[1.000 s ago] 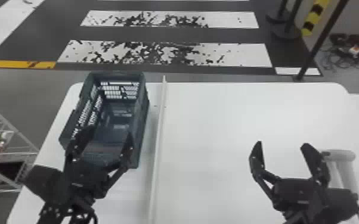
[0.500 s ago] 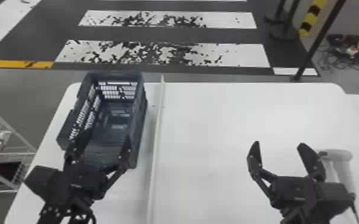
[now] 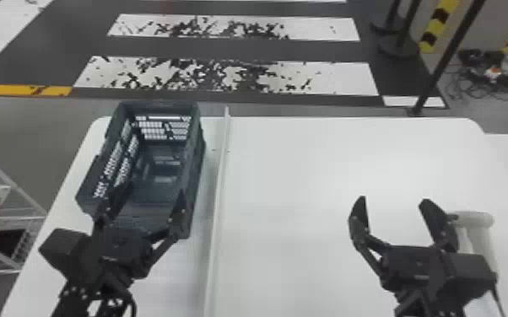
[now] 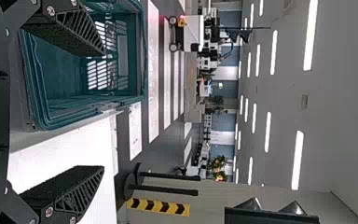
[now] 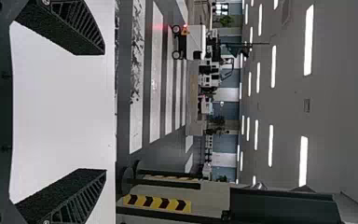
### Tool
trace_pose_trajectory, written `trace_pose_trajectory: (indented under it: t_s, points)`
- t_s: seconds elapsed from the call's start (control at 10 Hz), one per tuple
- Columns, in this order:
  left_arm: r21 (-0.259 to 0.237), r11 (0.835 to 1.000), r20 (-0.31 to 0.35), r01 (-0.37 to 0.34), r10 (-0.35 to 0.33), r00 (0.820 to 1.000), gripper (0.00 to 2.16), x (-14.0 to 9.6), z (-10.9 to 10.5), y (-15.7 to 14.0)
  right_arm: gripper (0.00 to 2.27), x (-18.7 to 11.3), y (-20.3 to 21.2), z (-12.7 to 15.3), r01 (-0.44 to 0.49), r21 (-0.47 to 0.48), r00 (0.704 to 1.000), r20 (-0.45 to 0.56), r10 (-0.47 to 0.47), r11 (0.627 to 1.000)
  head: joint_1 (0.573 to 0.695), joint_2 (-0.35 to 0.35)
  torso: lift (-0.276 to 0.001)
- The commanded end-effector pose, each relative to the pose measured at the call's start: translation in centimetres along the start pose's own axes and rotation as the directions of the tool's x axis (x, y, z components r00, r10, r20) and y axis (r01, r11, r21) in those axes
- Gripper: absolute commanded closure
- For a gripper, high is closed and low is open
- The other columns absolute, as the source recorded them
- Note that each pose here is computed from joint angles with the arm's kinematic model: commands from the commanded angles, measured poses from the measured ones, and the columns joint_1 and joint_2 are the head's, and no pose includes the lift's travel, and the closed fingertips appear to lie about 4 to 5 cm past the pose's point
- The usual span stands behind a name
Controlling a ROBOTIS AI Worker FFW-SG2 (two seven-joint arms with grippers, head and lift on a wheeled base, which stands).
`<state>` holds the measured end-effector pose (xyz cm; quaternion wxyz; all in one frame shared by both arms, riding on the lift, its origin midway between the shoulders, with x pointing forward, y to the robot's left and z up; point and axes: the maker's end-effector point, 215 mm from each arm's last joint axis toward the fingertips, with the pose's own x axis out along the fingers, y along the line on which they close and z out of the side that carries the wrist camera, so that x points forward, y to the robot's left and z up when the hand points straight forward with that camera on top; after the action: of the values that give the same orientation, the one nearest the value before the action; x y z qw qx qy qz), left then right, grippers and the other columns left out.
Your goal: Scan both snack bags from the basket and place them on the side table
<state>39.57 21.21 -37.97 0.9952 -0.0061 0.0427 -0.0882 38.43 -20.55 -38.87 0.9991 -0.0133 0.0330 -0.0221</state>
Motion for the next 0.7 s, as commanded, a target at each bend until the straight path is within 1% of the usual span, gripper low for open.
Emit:
trace_pose_trajectory:
  t_s: [0.0, 0.6]
  points:
    - [-0.003, 1.000, -0.001, -0.001, 0.001, 1.000, 0.14, 0.06, -0.07, -0.02, 0.02, 0.07, 0.02, 0.00, 0.001, 0.002, 1.000, -0.001, -0.001, 1.000, 0.695, 0.010, -0.075]
    - [-0.003, 1.000, -0.002, -0.002, 0.002, 1.000, 0.14, 0.21, -0.23, 0.04, 0.02, 0.24, 0.10, 0.27, 0.000, 0.003, 1.000, 0.005, 0.000, 1.000, 0.695, 0.010, -0.075]
